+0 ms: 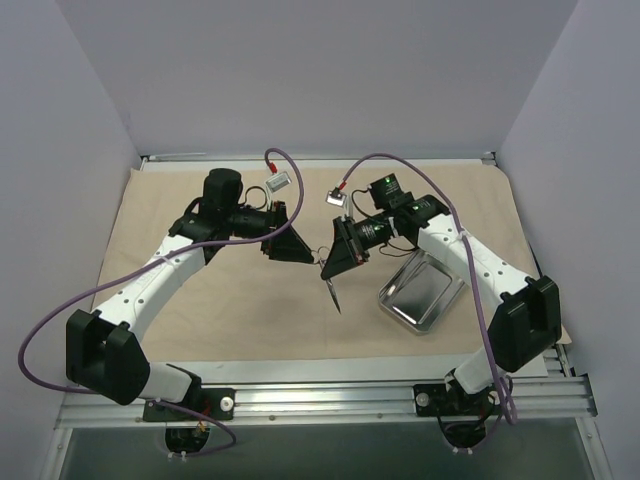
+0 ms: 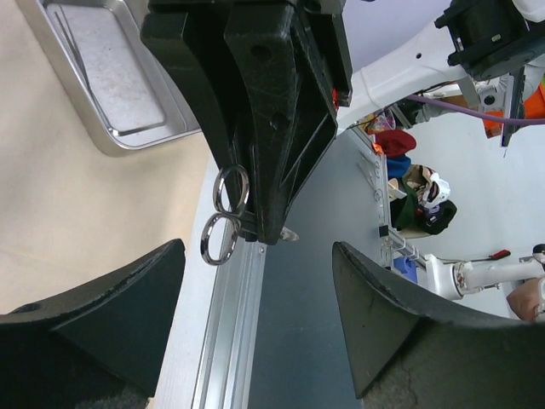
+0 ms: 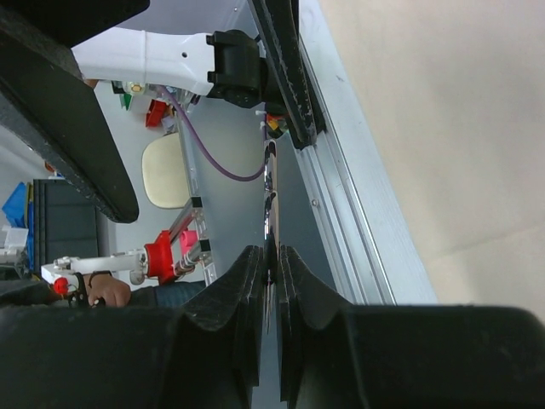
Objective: Open and lay out the surgical kit
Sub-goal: Place the medical item in the surgical kit.
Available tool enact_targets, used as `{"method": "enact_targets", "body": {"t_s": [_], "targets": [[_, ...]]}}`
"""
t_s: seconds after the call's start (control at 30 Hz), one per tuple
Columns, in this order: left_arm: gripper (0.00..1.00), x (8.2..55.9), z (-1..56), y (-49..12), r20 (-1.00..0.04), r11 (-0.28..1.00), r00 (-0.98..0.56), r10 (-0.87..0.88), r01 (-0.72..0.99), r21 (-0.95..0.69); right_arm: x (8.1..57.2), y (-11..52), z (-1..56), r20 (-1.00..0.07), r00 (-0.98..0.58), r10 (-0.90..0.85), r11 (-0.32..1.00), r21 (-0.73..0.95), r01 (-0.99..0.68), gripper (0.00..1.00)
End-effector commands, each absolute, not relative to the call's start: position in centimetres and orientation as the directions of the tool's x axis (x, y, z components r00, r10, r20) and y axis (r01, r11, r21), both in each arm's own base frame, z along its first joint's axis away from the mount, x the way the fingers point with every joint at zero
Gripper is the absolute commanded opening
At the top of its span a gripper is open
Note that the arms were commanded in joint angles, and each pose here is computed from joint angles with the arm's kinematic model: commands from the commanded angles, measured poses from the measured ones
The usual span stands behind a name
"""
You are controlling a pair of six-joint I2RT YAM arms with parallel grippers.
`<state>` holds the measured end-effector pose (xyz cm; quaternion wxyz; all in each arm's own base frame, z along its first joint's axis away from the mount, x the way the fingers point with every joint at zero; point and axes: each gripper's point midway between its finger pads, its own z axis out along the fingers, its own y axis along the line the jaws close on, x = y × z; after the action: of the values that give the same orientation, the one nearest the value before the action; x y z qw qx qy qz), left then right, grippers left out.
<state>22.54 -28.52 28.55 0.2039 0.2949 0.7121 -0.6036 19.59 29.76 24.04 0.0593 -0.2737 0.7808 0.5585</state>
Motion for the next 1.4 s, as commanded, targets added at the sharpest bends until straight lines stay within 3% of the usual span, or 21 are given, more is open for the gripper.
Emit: {"method": "enact_targets", "body": {"t_s": [0.0,0.33,0.67,0.8,1.03,1.23,1.37], "targets": [[0.77,21.9,30.3,-28.4,-0.698,0.037,-0.697,0.164,0.712,-0.701,18.8,30.5,26.6,-0.445,-0.817,-0.367,0.15,0.838,-0.524,0.0],[0.58,21.8,29.4,-28.5,-0.668,0.029,-0.72,0.187,0.684,-0.729,19.0,30.9,27.0,-0.461,-0.812,-0.357,0.14,0.833,-0.535,0.0],[0.03,22.0,28.2,-28.7,-0.632,0.018,-0.743,0.221,0.651,-0.759,19.4,31.0,26.8,-0.459,-0.808,-0.368,0.139,0.833,-0.536,0.0],[0.02,22.2,27.3,-28.7,-0.62,0.027,-0.751,0.226,0.641,-0.767,19.3,30.8,26.4,-0.44,-0.809,-0.391,0.164,0.831,-0.531,0.04],[0.02,23.1,27.6,-28.8,-0.634,0.019,-0.75,0.188,0.648,-0.761,20.0,30.3,26.6,-0.448,-0.815,-0.367,0.184,0.824,-0.536,0.35],[0.02,23.9,27.7,-28.8,-0.626,0.004,-0.764,0.159,0.634,-0.773,21.2,29.6,26.7,-0.456,-0.824,-0.336,0.212,0.816,-0.538,0.52],[0.02,25.3,27.6,-28.0,-0.628,0.014,-0.768,0.125,0.634,-0.773,23.7,28.0,25.3,-0.433,-0.855,-0.285,0.347,0.785,-0.514,0.6]]}}
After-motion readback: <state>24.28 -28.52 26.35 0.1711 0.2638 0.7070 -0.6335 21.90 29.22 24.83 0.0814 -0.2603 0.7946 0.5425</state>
